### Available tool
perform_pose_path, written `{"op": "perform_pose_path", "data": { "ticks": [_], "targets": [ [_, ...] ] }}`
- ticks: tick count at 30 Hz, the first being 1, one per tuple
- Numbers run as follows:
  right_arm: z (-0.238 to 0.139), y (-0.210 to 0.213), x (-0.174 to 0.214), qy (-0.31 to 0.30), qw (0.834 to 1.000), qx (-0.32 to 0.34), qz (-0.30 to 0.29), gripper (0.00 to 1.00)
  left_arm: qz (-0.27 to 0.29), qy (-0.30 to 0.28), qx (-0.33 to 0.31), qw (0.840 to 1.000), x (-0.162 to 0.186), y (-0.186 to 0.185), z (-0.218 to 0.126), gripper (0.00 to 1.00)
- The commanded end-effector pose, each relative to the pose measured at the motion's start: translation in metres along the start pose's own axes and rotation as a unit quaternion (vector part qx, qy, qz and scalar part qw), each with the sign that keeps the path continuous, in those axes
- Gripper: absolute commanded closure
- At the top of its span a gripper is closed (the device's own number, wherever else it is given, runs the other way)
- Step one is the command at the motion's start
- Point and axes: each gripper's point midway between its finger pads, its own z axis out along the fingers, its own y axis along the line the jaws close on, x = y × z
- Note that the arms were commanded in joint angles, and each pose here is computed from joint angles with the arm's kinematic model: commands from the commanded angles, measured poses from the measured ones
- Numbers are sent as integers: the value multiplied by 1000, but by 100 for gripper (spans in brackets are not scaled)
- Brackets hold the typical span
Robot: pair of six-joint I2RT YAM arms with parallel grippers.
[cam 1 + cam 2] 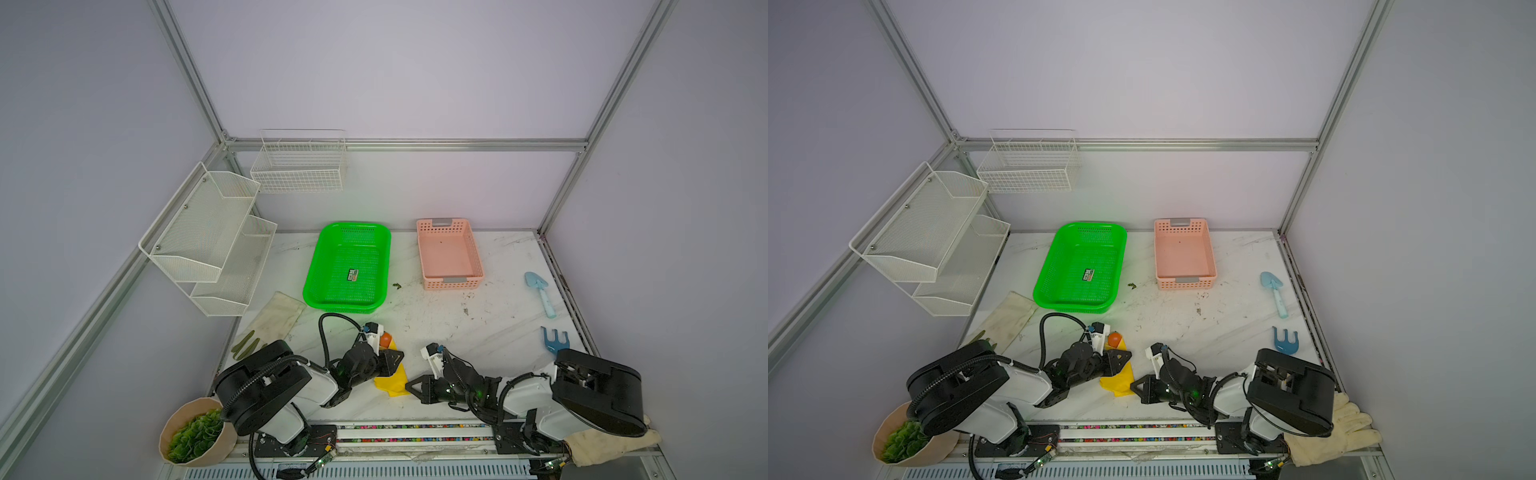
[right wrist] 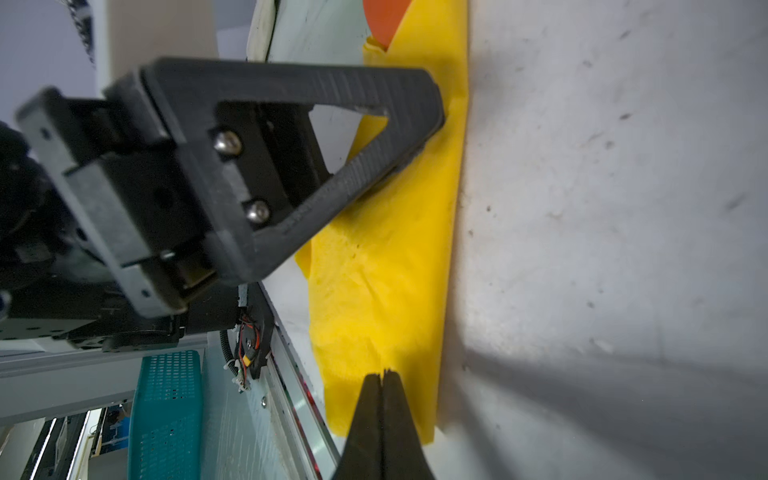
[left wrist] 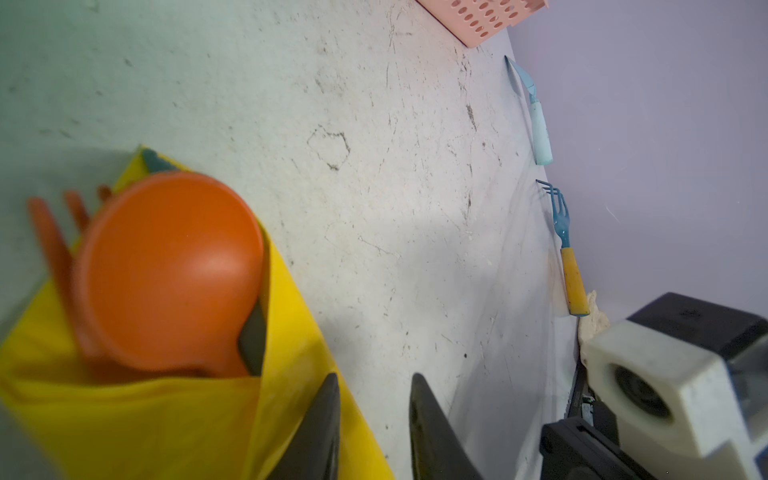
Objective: Place the utensils on the paper napkin and roll it up
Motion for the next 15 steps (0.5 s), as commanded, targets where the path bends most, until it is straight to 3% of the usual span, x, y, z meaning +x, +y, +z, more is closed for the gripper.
{"op": "perform_pose_path", "data": {
  "ticks": [1, 7, 15],
  "targets": [
    [-2, -6, -14, -12, 999, 32, -11, 100, -3, 48, -80, 996, 33, 50, -9, 70],
    [5, -3, -38, -15, 999, 21, -30, 100, -2, 45, -81, 996, 32, 50, -10, 71],
    [26, 0, -42, -3, 999, 12, -44, 100, -4, 47, -80, 996, 34, 51, -10, 71]
  ]
}}
